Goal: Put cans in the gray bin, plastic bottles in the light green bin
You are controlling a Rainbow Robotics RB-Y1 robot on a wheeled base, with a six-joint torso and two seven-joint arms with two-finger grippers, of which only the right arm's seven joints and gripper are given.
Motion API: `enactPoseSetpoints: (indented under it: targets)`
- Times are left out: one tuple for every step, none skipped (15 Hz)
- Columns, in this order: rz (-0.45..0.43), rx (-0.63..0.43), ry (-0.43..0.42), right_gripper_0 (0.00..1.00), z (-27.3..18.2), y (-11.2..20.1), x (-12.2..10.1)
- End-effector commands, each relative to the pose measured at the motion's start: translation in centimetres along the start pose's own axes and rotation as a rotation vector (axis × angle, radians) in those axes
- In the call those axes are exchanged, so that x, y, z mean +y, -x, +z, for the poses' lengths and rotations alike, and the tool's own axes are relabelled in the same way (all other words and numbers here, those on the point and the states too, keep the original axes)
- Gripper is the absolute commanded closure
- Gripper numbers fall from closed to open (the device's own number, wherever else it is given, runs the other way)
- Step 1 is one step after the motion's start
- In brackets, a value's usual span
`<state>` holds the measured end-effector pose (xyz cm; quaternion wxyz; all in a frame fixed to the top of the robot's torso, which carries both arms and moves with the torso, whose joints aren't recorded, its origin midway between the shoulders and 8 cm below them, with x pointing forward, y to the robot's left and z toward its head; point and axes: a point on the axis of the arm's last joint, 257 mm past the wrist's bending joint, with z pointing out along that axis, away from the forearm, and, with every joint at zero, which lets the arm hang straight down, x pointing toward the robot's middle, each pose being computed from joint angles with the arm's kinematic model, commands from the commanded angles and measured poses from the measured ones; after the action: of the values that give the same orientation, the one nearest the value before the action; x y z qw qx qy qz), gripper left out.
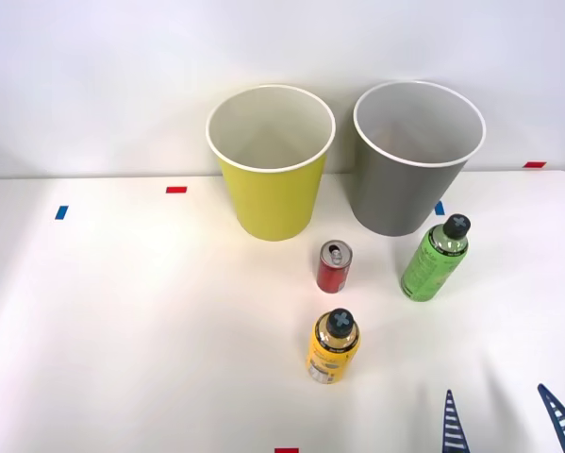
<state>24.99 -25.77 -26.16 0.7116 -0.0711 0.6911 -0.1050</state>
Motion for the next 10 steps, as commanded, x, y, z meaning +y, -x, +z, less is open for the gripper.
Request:
enactPoseSetpoints:
  targets:
    - [0.006, 0.010, 0.016, 0.00, -0.7, -0.9, 0.9]
    - [0.017, -0.006, 0.019, 0.00, -0.6, -0.5, 1.1]
    - [0.052, -0.015, 0.015, 0.00, -0.4, -0.2, 1.2]
    - [0.090, -0.028, 0.012, 0.00, 0.0, 0.2, 1.3]
    - [0.118, -0.037, 0.009, 0.00, 0.3, 0.4, 1.3]
    - [0.153, -0.048, 0.007, 0.00, 0.7, 0.7, 1.4]
    - [0.191, -0.035, 0.012, 0.00, 1.1, 0.4, 1.8]
    - [0.215, -0.030, 0.014, 0.00, 1.4, 0.3, 2.0]
    - [0.239, -0.037, 0.015, 0.00, 1.9, 0.5, 2.3]
    - [0.259, -0.041, 0.015, 0.00, 2.3, 0.5, 2.4]
